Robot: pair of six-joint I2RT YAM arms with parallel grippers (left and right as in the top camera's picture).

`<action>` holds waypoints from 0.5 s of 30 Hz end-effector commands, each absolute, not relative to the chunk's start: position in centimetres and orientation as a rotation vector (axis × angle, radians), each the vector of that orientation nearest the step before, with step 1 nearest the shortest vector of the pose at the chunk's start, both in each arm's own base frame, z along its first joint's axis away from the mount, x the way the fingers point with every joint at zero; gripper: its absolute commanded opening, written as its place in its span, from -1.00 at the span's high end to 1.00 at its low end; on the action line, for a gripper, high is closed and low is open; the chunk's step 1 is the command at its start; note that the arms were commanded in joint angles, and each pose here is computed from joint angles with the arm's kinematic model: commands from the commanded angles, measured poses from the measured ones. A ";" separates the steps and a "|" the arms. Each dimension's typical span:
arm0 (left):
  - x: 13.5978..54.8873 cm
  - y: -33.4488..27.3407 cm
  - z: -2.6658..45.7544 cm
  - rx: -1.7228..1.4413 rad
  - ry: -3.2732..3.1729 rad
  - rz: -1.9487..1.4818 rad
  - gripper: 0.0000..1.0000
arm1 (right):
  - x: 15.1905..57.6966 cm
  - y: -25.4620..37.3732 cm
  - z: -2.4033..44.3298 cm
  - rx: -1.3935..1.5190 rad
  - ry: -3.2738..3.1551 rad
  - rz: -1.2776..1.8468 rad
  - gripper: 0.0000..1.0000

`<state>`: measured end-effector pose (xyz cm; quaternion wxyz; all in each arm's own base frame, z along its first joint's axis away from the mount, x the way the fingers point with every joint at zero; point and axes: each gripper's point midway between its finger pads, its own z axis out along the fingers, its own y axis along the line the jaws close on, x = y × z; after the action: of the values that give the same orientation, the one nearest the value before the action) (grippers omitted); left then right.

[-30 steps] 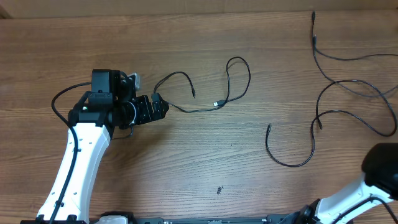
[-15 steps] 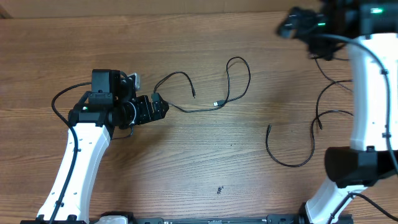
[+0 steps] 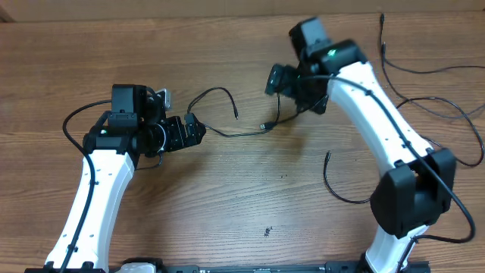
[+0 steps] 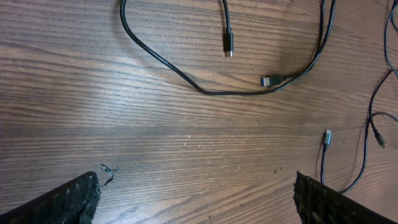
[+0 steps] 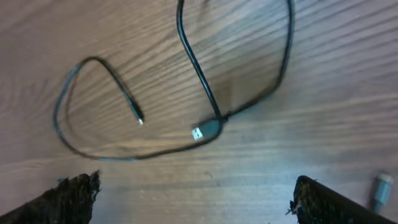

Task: Untangle cables
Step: 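Move the right gripper left and grasp the black USB cable near the left gripper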

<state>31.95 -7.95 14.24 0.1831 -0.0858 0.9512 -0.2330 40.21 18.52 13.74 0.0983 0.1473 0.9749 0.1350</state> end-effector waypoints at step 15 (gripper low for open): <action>32.1 -7.9 14.3 -0.217 2.678 -0.648 -0.99 | 37.3 21.4 2.6 0.482 2.844 0.446 -1.00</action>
<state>31.96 -7.96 14.25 0.1834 -0.0856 0.9511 -0.2334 37.38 21.63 2.99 0.1036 0.1571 0.9705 0.1507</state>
